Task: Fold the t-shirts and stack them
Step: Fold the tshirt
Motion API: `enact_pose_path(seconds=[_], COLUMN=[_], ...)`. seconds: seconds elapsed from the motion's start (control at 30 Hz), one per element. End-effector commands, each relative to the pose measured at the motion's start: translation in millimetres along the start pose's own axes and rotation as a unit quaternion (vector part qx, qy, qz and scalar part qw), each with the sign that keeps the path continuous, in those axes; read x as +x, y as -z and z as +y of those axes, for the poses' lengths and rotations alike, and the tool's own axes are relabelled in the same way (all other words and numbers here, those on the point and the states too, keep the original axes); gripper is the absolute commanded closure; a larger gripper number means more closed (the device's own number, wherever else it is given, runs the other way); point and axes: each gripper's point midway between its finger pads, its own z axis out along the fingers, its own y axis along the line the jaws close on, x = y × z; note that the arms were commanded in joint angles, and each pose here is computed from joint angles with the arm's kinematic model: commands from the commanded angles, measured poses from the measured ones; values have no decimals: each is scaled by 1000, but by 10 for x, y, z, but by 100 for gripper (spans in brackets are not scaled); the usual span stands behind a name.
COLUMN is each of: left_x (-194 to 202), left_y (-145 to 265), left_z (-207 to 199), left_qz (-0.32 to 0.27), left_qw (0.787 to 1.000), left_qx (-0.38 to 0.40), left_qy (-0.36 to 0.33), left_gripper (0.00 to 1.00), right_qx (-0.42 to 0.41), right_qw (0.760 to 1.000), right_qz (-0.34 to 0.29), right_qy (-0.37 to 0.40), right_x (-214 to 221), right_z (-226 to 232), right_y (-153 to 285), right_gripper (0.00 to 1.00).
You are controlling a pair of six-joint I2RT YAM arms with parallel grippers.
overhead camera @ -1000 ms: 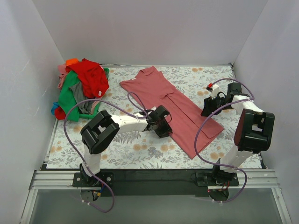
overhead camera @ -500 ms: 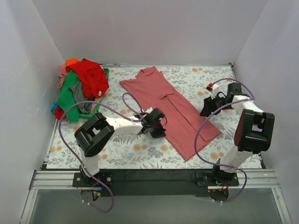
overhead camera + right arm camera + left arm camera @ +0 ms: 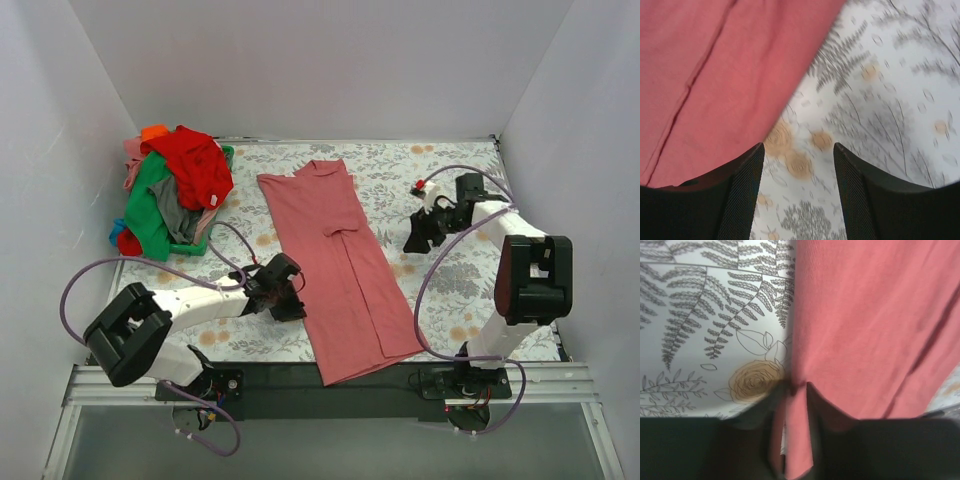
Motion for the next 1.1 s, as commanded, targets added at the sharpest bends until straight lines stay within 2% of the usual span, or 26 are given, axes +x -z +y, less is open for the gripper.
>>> enact_pose_path(seconds=[0.0, 0.03, 0.07, 0.1, 0.13, 0.17, 0.2, 0.23, 0.27, 0.37, 0.43, 0.67, 0.77, 0.83, 1.0, 1.07], left_x=[87, 66, 2, -52, -120, -163, -231, -300, -367, -550, -662, -846, -874, -890, -909, -887], left_y=[90, 125, 158, 234, 285, 333, 430, 476, 547, 706, 795, 910, 938, 963, 1034, 1023], left_z=[738, 693, 669, 595, 527, 477, 387, 354, 268, 159, 108, 29, 25, 19, -36, -33], left_qz=[30, 34, 28, 17, 5, -4, -21, -35, -49, -88, -107, -135, -143, -148, -156, -153], left_qw=[993, 994, 995, 997, 998, 999, 999, 999, 999, 996, 993, 989, 988, 987, 986, 986], left_qx=[-112, -100, -93, -74, -61, -50, -27, -18, -2, 24, 30, 23, 22, 25, 41, 44], left_qy=[-8, -5, 1, -3, -2, -2, -2, -6, -11, -25, -30, -52, -54, -52, -45, -40], left_gripper=[72, 65, 58, 44, 39, 35, 32, 29, 29, 25, 25, 25, 25, 25, 25, 25], right_qx=[-40, -38, -44, -51, -42, -50, -40, -34, -23, 15, 47, 52, 22, -4, -32, -36], right_qw=[998, 998, 998, 998, 998, 998, 998, 995, 995, 988, 986, 979, 977, 974, 968, 966], right_qz=[-6, -18, -12, -16, -45, -32, -39, -37, -51, -55, -85, -89, -81, -73, -70, -71], right_qy=[38, 46, 34, 27, 18, -18, -33, -81, -87, -141, -139, -174, -194, -214, -239, -248], right_x=[-422, -741, -790, -930, -1366, -1351, -1505, -1609, -1823, -1921, -2144, -1998, -1879, -1792, -1723, -1730], right_z=[225, 266, 194, 205, 157, 42, -53, -84, -277, -602, -778, -958, -917, -834, -759, -753], right_y=[-263, -326, -483, -573, -548, -772, -845, -960, -1106, -1422, -1443, -1729, -1858, -1952, -2061, -2061], right_gripper=[35, 35, 35, 34, 34, 34, 34, 34, 34, 34, 34, 36, 38, 44, 52, 62])
